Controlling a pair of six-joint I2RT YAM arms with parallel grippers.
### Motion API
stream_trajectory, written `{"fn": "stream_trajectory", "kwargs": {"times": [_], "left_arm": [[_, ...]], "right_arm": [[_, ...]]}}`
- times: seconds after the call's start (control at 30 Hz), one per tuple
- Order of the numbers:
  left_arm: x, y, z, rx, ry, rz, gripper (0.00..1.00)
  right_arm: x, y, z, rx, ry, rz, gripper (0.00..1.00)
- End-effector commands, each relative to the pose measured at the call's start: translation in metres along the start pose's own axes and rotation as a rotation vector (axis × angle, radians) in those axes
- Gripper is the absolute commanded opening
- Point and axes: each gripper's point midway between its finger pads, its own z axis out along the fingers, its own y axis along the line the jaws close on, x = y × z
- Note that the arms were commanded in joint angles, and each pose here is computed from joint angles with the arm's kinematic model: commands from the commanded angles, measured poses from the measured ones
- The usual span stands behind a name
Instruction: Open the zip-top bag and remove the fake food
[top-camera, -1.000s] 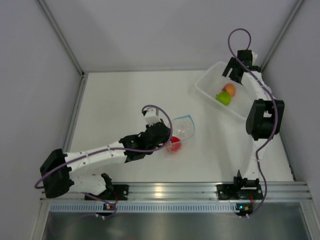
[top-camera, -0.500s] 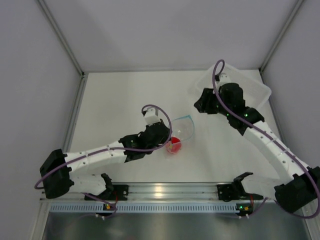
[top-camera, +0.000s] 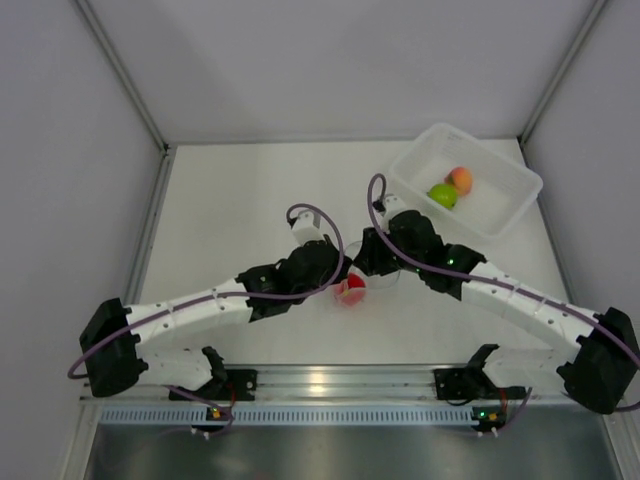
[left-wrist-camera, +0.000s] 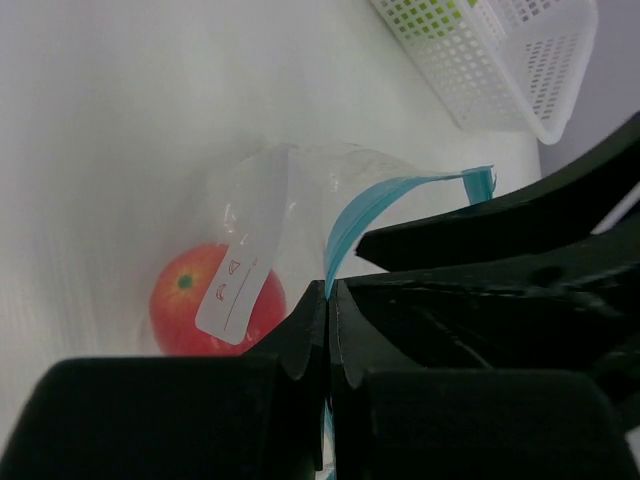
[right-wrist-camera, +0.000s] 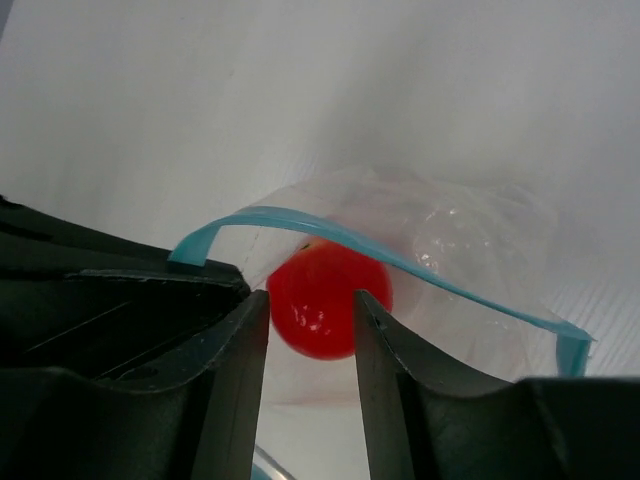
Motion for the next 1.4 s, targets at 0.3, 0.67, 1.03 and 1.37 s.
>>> {"fn": "stream_trajectory", "kwargs": {"times": [0.3, 0.67, 1.03, 1.37], "left_arm": [[0.012, -0.088, -0.021, 0.388, 0.226, 0.07, 0.0], [0.053, -0.048, 0.039, 0.304, 0.41, 0.039, 0.0], [0.035, -0.027, 0.037, 0.211, 0.285, -0.001, 0.0], [0.035, -0.029, 0.042, 0.182, 0.255, -0.021, 0.0]], "right_arm": [[0.022, -0.061, -0.013, 0.303, -0.065, -0.03, 0.41], [0.059, -0.06, -0.023, 0.221, 0.006, -0.016, 0.47], [0.102, -0.065, -0.026, 0.215, 0.155, -0.049, 0.51], [0.125, -0.061, -0.008, 0.184, 0.176, -0.004, 0.63]]}}
